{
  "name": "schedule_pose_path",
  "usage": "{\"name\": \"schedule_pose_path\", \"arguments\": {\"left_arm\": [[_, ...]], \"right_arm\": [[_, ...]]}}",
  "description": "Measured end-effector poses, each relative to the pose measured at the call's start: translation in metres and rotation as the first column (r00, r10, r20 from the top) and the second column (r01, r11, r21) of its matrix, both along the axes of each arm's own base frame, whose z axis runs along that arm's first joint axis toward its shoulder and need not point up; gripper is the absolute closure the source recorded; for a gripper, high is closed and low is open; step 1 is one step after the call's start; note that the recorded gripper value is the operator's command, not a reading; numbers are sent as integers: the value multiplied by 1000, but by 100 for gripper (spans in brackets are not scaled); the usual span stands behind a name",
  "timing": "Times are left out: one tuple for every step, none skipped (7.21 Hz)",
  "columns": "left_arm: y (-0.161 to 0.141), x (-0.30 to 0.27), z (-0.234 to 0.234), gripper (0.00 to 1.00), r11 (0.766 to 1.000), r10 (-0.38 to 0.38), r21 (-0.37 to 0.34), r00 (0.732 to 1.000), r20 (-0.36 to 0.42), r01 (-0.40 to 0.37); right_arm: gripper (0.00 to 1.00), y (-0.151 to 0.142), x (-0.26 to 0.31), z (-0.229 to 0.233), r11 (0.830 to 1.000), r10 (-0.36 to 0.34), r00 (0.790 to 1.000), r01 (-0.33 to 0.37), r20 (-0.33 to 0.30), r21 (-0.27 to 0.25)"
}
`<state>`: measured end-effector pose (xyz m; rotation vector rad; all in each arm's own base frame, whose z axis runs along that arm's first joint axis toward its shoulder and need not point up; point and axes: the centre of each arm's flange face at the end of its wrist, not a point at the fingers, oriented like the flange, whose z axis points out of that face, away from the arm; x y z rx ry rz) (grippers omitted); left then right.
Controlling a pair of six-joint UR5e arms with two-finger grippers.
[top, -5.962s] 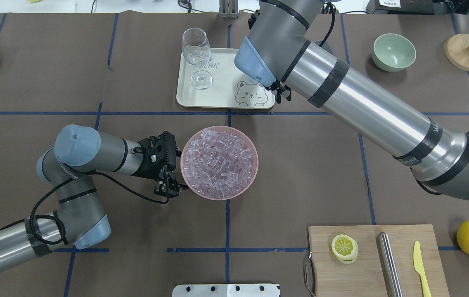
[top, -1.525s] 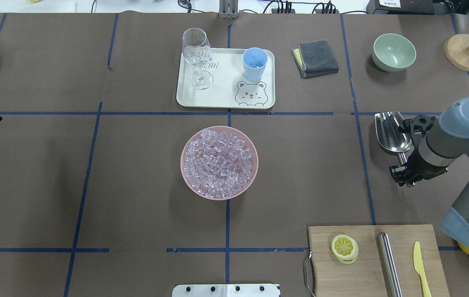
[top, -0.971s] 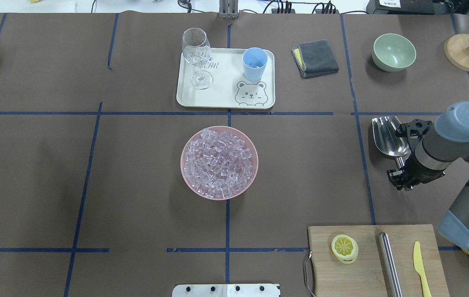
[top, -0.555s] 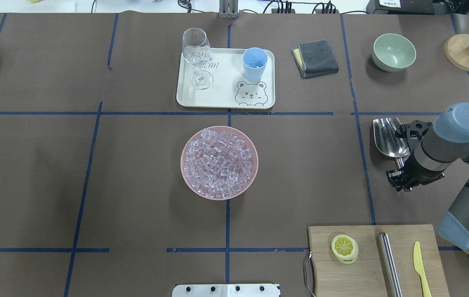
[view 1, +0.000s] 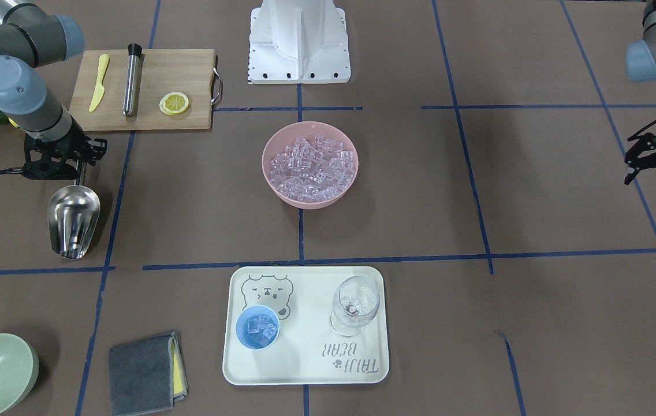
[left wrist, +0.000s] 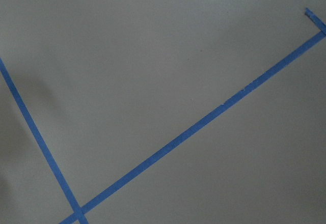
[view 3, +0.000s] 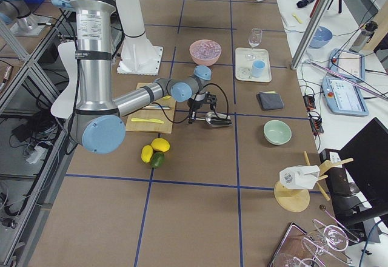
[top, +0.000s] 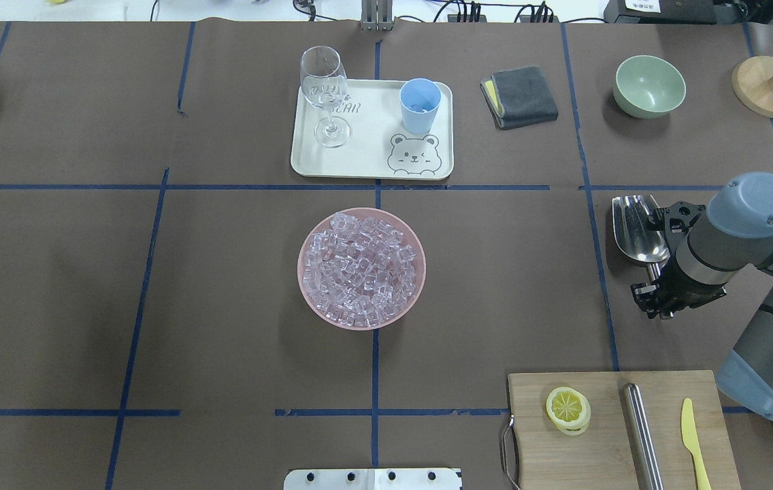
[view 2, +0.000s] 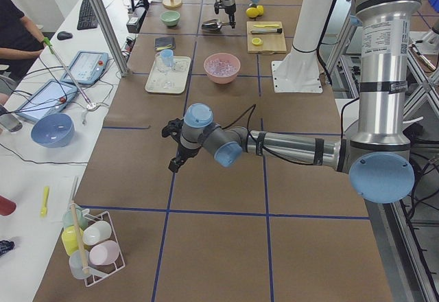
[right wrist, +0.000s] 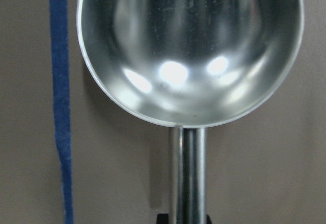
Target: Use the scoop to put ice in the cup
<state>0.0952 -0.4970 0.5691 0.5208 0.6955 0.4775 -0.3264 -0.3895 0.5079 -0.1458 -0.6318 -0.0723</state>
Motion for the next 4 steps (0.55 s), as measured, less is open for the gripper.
{"name": "schedule_pose_path", "arguments": {"left_arm": [[0, -5, 1, 0, 1000, -3, -12, 1000, -9, 2], [0, -15, 1, 0, 999, -9, -32, 1000, -28, 8], [1, -29, 3, 0, 998, -24, -52, 999, -45, 21], [3, -45, 7, 0, 997, -49, -66, 997, -52, 45]], "right_arm": [[0, 0, 0, -3, 1000, 3, 1000, -3, 5, 2], [0, -1, 0, -8, 1000, 6, 1000, -6, 12, 7], [0, -1, 5, -17, 1000, 12, 1000, -13, 26, 20], [0, -5, 18, -28, 999, 31, 999, -32, 42, 34]]}}
